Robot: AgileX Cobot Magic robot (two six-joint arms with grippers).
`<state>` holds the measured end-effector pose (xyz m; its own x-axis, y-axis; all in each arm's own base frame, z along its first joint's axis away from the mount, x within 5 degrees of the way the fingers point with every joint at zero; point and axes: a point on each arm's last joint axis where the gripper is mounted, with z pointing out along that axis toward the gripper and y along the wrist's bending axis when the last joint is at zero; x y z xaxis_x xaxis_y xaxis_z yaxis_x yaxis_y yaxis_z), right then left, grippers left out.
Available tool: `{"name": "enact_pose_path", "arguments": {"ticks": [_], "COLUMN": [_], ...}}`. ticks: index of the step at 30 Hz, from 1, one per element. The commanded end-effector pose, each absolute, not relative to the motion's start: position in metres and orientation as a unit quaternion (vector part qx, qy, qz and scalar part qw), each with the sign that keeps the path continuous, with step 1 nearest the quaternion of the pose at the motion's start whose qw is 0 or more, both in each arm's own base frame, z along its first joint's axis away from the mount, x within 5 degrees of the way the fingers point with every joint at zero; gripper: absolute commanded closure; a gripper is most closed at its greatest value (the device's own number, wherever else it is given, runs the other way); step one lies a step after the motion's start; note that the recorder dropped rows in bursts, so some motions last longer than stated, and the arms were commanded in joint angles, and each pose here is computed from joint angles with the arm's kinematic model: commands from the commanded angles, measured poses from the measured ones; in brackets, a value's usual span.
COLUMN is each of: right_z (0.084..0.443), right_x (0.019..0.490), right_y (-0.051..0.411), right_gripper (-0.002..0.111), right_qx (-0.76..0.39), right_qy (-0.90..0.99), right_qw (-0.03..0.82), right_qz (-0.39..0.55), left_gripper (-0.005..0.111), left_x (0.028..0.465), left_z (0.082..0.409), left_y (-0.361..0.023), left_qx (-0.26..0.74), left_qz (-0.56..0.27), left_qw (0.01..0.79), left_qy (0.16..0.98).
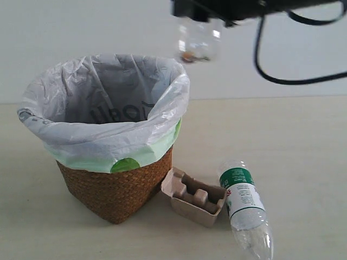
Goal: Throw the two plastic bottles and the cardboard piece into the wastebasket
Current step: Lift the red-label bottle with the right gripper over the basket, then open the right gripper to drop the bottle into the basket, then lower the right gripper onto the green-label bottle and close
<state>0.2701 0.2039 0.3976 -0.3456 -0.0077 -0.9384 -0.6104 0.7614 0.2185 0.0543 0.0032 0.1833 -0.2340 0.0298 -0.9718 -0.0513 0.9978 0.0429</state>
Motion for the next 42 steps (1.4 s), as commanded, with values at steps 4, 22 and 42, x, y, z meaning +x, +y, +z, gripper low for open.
{"name": "enact_pose_path", "arguments": {"ticks": [4, 22, 42], "right_z": [0.46, 0.372, 0.27], "right_x": [0.257, 0.316, 0.292], "right_y": [0.247, 0.059, 0.074], "right_gripper": [0.021, 0.03, 0.049], "right_qx": [-0.218, -0.046, -0.069], "right_qy": [0.703, 0.96, 0.985], "right_qw": [0.574, 0.268, 0.128], "right_qz": [0.358, -0.061, 0.087], "left_gripper": [-0.001, -0.001, -0.001], "left_x": [0.054, 0.054, 0.054], "left_z": [0.185, 0.185, 0.185], "left_y": [0.003, 0.003, 0.003], "left_qx": [-0.008, -0.008, -0.008], "left_qz": [0.027, 0.027, 0.027], "left_qw": [0.625, 0.625, 0.625], "left_qy": [0.78, 0.78, 0.78]}}
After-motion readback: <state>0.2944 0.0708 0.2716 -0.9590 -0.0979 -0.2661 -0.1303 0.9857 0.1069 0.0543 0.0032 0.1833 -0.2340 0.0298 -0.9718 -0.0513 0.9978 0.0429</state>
